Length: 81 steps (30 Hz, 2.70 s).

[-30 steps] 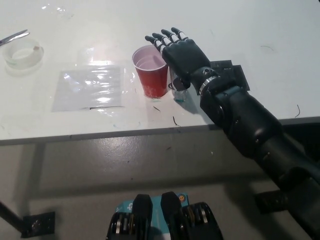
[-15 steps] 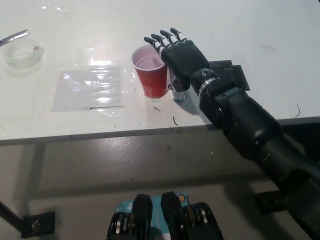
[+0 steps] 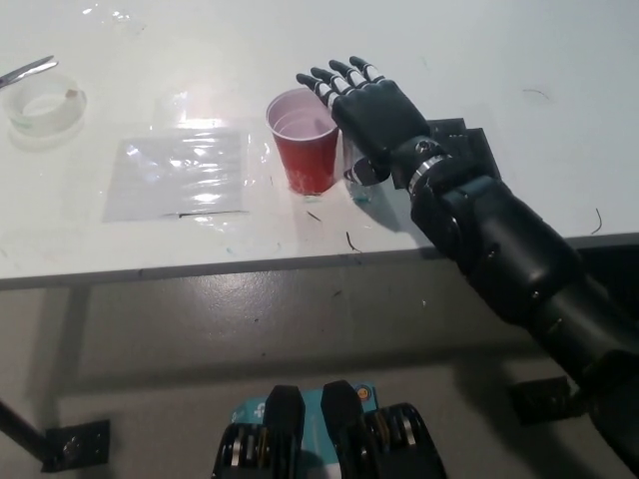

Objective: The robot uses its right hand to press the hand soap kept in the middle of the table to get liquid hand soap out

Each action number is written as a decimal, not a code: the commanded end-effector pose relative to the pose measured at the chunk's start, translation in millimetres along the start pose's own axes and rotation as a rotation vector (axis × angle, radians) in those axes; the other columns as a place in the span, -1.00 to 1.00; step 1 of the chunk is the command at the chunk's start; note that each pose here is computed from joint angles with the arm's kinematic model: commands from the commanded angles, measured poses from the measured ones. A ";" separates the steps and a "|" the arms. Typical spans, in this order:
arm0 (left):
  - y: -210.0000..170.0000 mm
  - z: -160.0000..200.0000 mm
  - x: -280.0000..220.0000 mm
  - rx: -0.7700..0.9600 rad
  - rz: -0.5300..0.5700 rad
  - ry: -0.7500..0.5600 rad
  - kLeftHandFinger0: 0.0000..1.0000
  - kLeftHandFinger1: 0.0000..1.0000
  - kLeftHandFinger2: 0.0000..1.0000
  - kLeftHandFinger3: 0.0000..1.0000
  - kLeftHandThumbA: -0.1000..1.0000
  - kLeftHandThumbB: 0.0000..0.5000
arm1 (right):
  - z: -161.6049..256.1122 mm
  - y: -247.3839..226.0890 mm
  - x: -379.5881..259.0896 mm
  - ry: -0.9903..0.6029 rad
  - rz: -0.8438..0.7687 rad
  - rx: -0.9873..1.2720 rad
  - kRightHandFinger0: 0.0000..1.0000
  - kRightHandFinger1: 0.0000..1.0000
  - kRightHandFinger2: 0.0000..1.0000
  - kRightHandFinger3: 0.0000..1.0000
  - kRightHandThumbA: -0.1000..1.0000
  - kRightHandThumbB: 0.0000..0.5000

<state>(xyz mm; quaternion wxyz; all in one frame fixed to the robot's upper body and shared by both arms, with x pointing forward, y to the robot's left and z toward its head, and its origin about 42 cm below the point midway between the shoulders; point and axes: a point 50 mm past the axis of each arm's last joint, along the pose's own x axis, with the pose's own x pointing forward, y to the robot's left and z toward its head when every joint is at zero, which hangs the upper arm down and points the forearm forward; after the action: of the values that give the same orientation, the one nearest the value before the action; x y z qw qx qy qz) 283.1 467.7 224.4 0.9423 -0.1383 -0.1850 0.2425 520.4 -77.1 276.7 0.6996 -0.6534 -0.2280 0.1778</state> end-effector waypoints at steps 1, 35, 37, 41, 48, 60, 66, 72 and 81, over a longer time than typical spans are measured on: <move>1.5 17.2 3.2 0.021 -0.028 -0.060 -1.00 -1.00 -0.80 -0.30 1.00 -0.61 | -5.3 -12.2 0.1 -0.010 0.084 0.023 1.00 1.00 1.00 1.00 1.00 1.00; 19.7 4.4 -11.9 0.051 -0.002 -0.037 -1.00 -1.00 -0.84 -0.31 1.00 -0.59 | -42.1 -158.7 -62.6 -0.039 -0.242 0.266 1.00 1.00 1.00 1.00 1.00 0.92; 19.7 4.9 -12.0 0.053 0.005 -0.040 -1.00 -1.00 -0.85 -0.30 1.00 -0.63 | -49.3 -157.6 -73.8 -0.017 -0.249 0.295 1.00 1.00 1.00 1.00 1.00 0.99; 21.1 3.9 -11.2 0.052 -0.005 -0.047 -1.00 -1.00 -0.85 -0.32 1.00 -0.62 | -65.2 -149.8 -100.3 0.027 -0.270 0.381 1.00 1.00 1.00 1.00 1.00 1.00; 20.8 3.5 -10.4 0.040 -0.007 -0.056 -1.00 -1.00 -0.82 -0.29 1.00 -0.75 | -89.9 -120.5 -150.9 0.104 -0.313 0.588 1.00 1.00 1.00 1.00 1.00 0.38; 22.5 2.0 -10.0 0.070 0.014 -0.045 -1.00 -0.98 -0.83 -0.33 0.98 -0.55 | -128.8 -54.2 -212.7 0.319 -0.445 0.914 1.00 1.00 1.00 1.00 1.00 -0.26; 19.6 2.1 -11.1 0.048 0.013 -0.048 -1.00 -1.00 -0.86 -0.36 0.94 -0.65 | -139.3 -24.6 -223.3 0.463 -0.531 1.115 0.35 0.48 0.59 0.85 1.00 0.07; 20.0 2.8 -11.1 0.054 0.023 -0.029 -0.99 -0.97 -0.82 -0.35 0.96 -0.54 | -146.8 -0.8 -231.7 0.580 -0.643 1.253 -0.12 0.13 0.30 0.63 1.00 0.03; 19.7 2.7 -11.3 0.049 0.012 -0.032 -0.99 -0.96 -0.82 -0.36 0.96 -0.59 | -158.5 7.2 -234.6 0.636 -0.707 1.528 -0.17 0.18 0.36 0.71 1.00 -0.01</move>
<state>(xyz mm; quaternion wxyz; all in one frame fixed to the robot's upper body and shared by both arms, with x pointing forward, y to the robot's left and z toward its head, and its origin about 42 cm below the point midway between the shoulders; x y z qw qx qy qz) 266.1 474.0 199.1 0.9437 -0.1244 -0.1628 0.2599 404.8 -333.5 226.1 0.9916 -0.0001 -0.0220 -0.1273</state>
